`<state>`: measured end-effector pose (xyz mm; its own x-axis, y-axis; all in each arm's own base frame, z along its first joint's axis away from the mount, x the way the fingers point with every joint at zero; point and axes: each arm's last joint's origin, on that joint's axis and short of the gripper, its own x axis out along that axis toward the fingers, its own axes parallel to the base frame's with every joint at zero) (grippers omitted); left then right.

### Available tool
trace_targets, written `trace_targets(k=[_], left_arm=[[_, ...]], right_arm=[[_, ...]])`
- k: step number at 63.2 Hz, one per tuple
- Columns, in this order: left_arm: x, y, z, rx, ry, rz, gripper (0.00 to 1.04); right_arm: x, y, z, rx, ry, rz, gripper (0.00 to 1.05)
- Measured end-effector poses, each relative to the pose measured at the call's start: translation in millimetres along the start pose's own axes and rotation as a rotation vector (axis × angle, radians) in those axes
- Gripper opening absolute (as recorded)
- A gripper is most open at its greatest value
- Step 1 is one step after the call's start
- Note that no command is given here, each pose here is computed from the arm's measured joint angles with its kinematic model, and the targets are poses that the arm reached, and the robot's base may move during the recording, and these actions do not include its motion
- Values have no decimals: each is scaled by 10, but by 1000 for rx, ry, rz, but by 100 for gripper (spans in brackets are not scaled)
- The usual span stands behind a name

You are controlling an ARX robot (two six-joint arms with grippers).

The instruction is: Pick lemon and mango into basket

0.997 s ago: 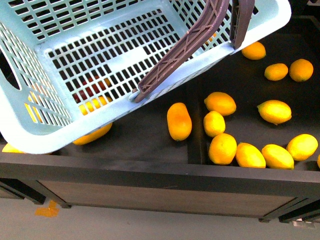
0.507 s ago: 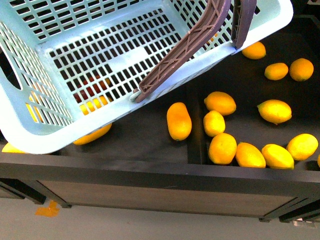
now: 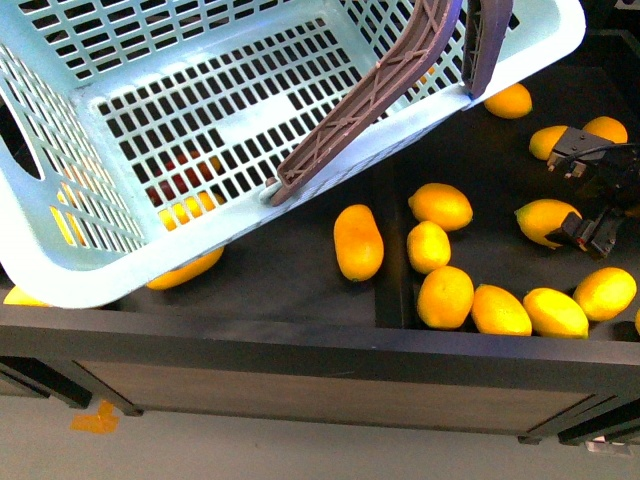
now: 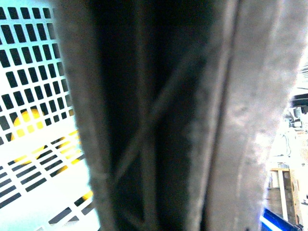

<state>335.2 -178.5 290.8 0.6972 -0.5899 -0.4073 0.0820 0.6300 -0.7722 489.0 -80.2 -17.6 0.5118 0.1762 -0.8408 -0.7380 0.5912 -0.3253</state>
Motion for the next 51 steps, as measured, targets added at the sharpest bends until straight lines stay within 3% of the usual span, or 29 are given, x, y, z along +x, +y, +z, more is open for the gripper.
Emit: trace_targets(k=[22, 47, 51], left_arm=[[0, 0, 0, 0, -1, 1, 15], [0, 0, 0, 0, 0, 0, 15], [0, 0, 0, 0, 0, 0, 15]], right_arm=[[314, -21, 181, -36, 14, 30, 96], [438, -6, 70, -14, 47, 39, 96], [446, 19, 41, -4, 55, 45, 89]])
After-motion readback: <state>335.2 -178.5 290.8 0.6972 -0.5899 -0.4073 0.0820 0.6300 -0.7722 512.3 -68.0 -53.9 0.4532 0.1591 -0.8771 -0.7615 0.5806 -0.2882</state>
